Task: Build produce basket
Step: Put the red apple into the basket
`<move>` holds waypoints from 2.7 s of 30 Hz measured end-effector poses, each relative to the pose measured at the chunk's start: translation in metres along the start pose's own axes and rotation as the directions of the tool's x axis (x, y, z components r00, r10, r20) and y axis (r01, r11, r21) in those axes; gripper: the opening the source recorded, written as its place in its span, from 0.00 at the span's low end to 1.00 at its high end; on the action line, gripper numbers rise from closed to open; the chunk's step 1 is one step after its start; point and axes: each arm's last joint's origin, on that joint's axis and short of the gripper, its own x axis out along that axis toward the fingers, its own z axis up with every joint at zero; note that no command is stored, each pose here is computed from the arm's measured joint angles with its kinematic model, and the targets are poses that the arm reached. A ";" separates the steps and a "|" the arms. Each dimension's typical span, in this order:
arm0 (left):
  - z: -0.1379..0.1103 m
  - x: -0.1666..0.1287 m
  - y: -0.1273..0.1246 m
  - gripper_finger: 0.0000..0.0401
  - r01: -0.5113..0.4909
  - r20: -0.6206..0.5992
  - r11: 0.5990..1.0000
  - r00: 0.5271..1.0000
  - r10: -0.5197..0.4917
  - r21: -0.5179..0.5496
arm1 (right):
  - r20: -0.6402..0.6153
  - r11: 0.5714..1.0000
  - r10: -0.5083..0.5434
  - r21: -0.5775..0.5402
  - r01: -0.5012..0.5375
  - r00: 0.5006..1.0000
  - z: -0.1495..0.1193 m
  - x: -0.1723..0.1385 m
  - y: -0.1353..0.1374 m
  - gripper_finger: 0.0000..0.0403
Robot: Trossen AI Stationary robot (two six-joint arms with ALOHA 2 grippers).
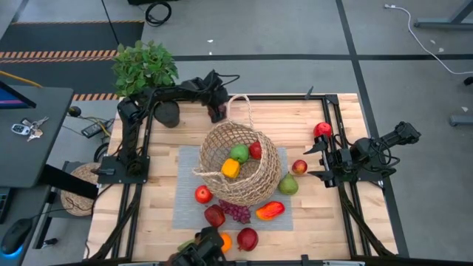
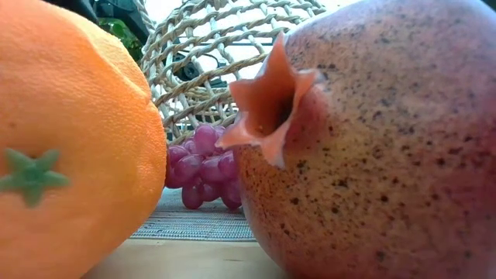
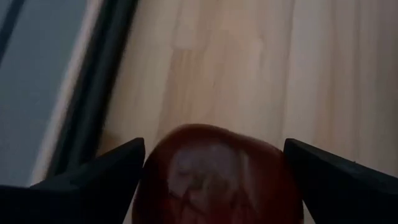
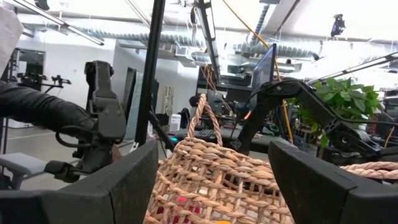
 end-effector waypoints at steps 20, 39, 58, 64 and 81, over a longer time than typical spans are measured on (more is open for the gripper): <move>0.013 -0.033 -0.004 0.83 -0.010 0.019 0.999 1.000 0.009 0.034 | -0.001 1.000 0.001 0.000 -0.001 1.000 0.000 0.000 0.000 0.77; 0.072 -0.219 -0.075 0.83 -0.030 0.602 1.000 0.798 0.029 -0.007 | 0.000 1.000 0.000 0.000 0.000 1.000 0.000 0.000 0.000 0.77; 0.103 -0.241 -0.136 0.83 0.251 0.781 0.922 0.619 0.080 -0.294 | 0.000 1.000 0.001 0.000 -0.001 1.000 0.000 0.000 0.000 0.77; 0.104 -0.240 -0.146 0.83 0.280 0.783 0.918 0.620 0.051 -0.282 | 0.000 1.000 0.000 0.000 0.000 1.000 0.000 0.000 0.000 0.77; 0.102 -0.234 -0.216 0.83 -0.311 0.702 0.749 0.657 -0.275 0.585 | 0.000 1.000 0.001 0.000 -0.001 1.000 0.000 0.000 0.000 0.77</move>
